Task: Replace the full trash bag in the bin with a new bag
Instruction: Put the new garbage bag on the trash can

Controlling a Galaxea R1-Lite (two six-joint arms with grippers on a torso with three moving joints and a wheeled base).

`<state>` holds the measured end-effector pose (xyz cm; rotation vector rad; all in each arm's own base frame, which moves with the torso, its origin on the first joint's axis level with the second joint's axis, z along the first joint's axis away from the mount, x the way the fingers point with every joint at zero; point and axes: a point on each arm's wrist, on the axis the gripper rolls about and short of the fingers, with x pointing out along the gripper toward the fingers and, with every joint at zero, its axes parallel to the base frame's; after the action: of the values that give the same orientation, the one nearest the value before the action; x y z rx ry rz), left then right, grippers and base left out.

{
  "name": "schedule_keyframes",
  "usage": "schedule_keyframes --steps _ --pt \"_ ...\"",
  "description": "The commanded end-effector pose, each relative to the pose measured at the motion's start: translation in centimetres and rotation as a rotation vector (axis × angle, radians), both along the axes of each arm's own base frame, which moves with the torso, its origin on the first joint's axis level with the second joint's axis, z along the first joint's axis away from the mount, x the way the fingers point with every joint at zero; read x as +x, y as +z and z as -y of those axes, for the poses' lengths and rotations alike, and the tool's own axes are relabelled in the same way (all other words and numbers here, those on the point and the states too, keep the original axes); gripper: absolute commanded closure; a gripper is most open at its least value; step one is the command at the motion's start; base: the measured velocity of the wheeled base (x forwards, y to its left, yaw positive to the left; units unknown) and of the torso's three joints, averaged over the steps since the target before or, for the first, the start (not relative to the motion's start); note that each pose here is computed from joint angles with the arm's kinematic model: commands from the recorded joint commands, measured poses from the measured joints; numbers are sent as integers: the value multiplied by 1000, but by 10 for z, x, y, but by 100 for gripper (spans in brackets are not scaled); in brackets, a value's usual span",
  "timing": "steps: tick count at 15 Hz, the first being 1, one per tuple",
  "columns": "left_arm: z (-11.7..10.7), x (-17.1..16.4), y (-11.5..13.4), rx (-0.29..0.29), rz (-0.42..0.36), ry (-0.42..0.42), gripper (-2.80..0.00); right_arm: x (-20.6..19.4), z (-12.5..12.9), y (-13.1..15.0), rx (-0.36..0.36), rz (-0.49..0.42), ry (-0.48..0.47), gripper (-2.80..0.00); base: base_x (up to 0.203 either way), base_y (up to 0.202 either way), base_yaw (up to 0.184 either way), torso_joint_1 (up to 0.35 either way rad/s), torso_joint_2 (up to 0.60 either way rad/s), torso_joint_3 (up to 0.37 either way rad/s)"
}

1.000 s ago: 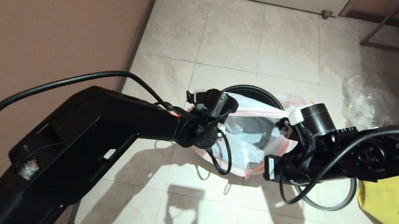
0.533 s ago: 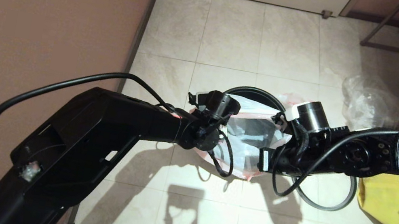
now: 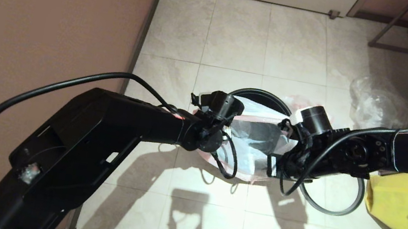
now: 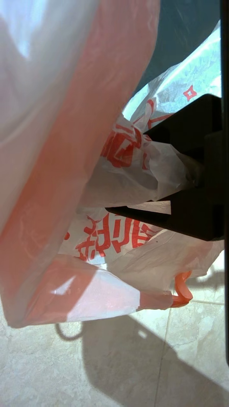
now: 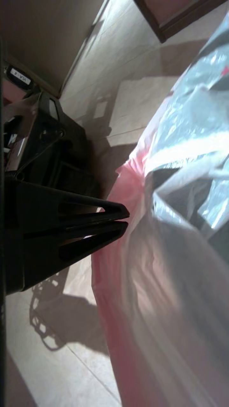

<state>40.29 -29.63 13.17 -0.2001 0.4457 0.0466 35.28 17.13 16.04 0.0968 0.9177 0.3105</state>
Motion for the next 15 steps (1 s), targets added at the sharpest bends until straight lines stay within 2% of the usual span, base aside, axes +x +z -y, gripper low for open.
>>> schedule_keyframes --steps 1,6,10,15 --pt "-1 0 2 -5 6 7 0 3 4 -4 -5 -16 -15 0 0 0 0 0 0 0" --pt "0 0 1 -2 4 6 0 21 9 -15 -9 -21 -41 0 0 0 0 0 0 0" --pt "-3 2 1 -4 7 14 0 24 12 -27 -38 -59 -58 0 0 0 0 0 0 0" --pt "3 -2 -4 7 -8 -1 0 43 29 -19 -16 -8 -118 0 0 0 0 0 0 0"
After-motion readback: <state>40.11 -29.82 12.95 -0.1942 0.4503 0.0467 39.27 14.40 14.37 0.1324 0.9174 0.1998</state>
